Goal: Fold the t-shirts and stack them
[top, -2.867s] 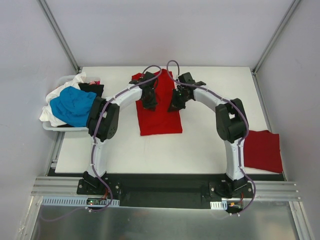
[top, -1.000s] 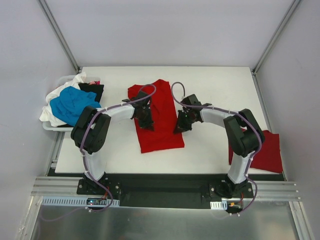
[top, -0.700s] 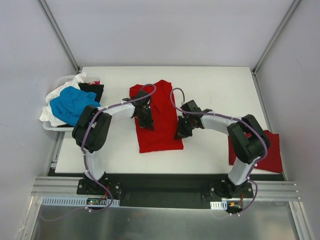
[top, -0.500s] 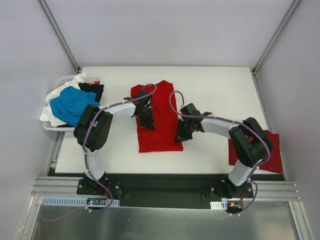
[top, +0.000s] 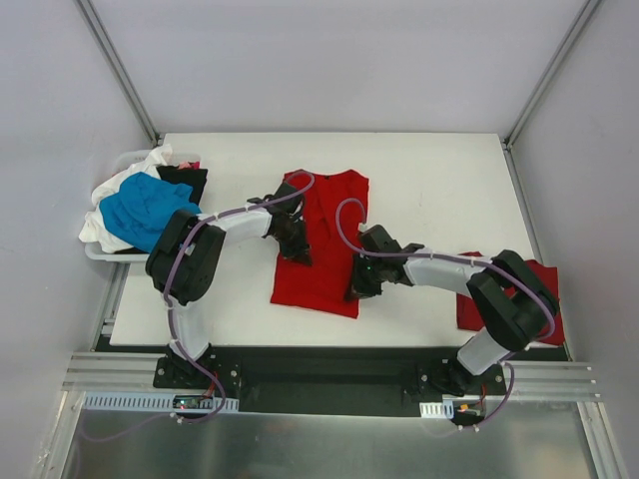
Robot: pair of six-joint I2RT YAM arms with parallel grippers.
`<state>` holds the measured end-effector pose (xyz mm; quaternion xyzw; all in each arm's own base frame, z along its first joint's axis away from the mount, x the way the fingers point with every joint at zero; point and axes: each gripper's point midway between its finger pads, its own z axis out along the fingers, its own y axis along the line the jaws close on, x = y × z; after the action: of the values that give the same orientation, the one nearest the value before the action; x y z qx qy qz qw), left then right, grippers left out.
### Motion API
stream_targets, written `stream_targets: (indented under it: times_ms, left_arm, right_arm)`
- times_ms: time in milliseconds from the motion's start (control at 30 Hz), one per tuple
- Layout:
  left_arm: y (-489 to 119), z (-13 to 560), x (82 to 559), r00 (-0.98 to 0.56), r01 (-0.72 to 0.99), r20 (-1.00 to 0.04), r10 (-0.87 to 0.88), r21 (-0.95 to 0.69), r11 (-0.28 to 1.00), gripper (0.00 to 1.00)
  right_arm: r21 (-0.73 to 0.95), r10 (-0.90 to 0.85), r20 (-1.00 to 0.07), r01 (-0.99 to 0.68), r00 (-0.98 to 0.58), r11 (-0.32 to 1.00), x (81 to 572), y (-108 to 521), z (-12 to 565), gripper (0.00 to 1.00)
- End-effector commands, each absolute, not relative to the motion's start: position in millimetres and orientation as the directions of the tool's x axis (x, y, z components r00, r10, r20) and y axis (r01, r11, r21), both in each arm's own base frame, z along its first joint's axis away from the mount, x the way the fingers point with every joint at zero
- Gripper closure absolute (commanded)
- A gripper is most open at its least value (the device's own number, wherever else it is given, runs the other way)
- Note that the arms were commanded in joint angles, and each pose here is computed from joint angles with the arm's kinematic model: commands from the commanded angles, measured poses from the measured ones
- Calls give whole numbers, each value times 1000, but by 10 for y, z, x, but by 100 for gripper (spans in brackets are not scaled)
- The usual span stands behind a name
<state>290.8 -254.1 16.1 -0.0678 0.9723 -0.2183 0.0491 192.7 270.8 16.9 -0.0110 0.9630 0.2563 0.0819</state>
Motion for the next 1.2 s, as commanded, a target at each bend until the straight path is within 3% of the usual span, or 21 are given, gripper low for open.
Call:
stream_targets:
  times_ms: [0,833,967,1000,1033,1067,1133,1167]
  left_arm:
    - [-2372,-67,2493,-990,-135,10,-139,-307,942,100]
    - [-2281,4,1898,-978,-200,-9,-209,-248,948,100]
    - [-2368,330,2173,-974,-163,-105,-198,-277,947,100]
    - [-2327,468,2211,-974,-158,-117,-193,-254,954,93]
    - [-2279,634,2373,-964,-171,-155,-214,-253,952,89]
    - [-2375,956,2646,-949,-152,-221,-224,-301,941,86]
    - [-2316,1179,2855,-935,-178,-239,-263,-324,929,75]
    - [-2226,1339,3082,-912,-211,-264,-313,-355,911,74]
  right_arm:
    - [405,27,-68,-3,-997,914,1548,2399,-38,99]
    - [411,8,-61,-18,-998,912,1081,2151,-4,99]
    - [378,-42,-102,-78,-994,922,1235,2196,243,99]
    - [342,-88,-162,-140,-983,929,1365,2170,356,92]
    - [374,-89,-261,-186,-961,909,1658,2369,758,68]
    - [353,-74,-269,-170,-960,920,1782,2287,877,58]
    - [398,-43,-349,-189,-936,898,2158,2366,1290,37]
    - [406,11,-343,-138,-939,904,2376,2263,1323,36]
